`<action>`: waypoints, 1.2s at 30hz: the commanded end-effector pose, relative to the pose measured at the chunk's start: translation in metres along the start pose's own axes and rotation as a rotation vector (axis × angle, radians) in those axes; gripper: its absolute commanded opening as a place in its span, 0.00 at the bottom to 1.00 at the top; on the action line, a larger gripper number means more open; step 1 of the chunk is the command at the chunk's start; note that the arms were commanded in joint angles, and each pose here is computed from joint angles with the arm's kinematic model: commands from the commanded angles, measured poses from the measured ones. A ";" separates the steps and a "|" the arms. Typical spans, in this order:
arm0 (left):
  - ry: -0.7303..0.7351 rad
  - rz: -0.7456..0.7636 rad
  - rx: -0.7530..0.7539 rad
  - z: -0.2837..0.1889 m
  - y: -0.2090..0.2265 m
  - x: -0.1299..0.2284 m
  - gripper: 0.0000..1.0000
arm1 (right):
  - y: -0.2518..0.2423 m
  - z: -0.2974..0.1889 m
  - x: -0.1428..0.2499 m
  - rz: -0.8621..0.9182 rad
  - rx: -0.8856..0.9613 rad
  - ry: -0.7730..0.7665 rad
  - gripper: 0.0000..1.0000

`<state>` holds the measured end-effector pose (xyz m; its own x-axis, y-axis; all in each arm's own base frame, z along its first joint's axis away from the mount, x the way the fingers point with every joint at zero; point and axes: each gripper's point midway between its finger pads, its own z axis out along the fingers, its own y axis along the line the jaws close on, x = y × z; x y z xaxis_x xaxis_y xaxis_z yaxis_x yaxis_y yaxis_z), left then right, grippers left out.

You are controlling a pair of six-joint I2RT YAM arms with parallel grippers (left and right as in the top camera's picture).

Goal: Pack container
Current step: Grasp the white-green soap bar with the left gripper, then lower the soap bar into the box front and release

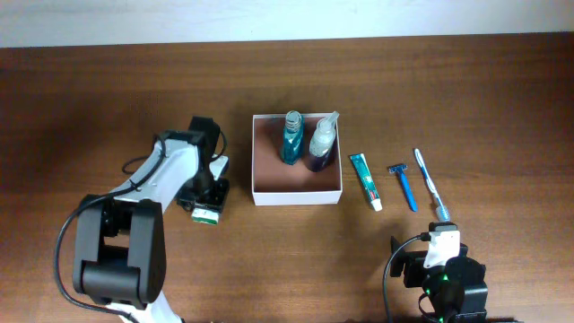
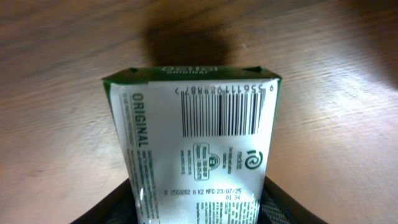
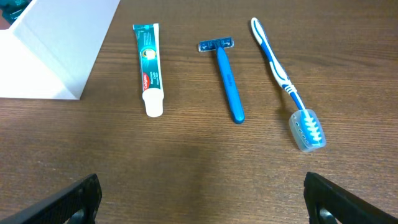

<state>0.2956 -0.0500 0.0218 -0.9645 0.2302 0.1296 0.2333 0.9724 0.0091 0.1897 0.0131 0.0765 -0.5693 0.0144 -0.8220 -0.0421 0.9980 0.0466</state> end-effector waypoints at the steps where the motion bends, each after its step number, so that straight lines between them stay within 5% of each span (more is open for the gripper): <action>1: -0.086 -0.007 -0.021 -0.054 0.006 -0.025 0.39 | -0.002 0.001 0.002 0.001 0.006 0.001 0.99; 6: -0.204 0.043 -0.009 -0.122 -0.007 -0.038 0.38 | -0.002 0.001 0.002 0.001 0.006 0.001 0.99; 10: -0.344 0.262 -0.002 -0.165 -0.042 -0.042 0.31 | -0.002 0.001 0.002 0.002 0.006 0.001 0.99; 23: -0.426 0.961 -0.054 -0.147 -0.149 -0.055 0.28 | -0.002 0.001 0.002 0.002 0.006 0.001 0.99; 33: -0.338 0.991 -0.041 -0.092 -0.158 -0.078 0.29 | -0.002 0.001 0.002 0.001 0.006 0.001 0.99; 36: -0.324 0.990 -0.039 -0.087 -0.158 -0.079 0.47 | -0.002 0.001 0.002 0.002 0.006 0.001 0.99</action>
<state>0.3470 -0.2229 0.0997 -0.3529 0.9186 -0.1777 0.9244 0.3717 0.0857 0.1897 0.0131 0.0765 -0.5693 0.0148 -0.8220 -0.0419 0.9980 0.0469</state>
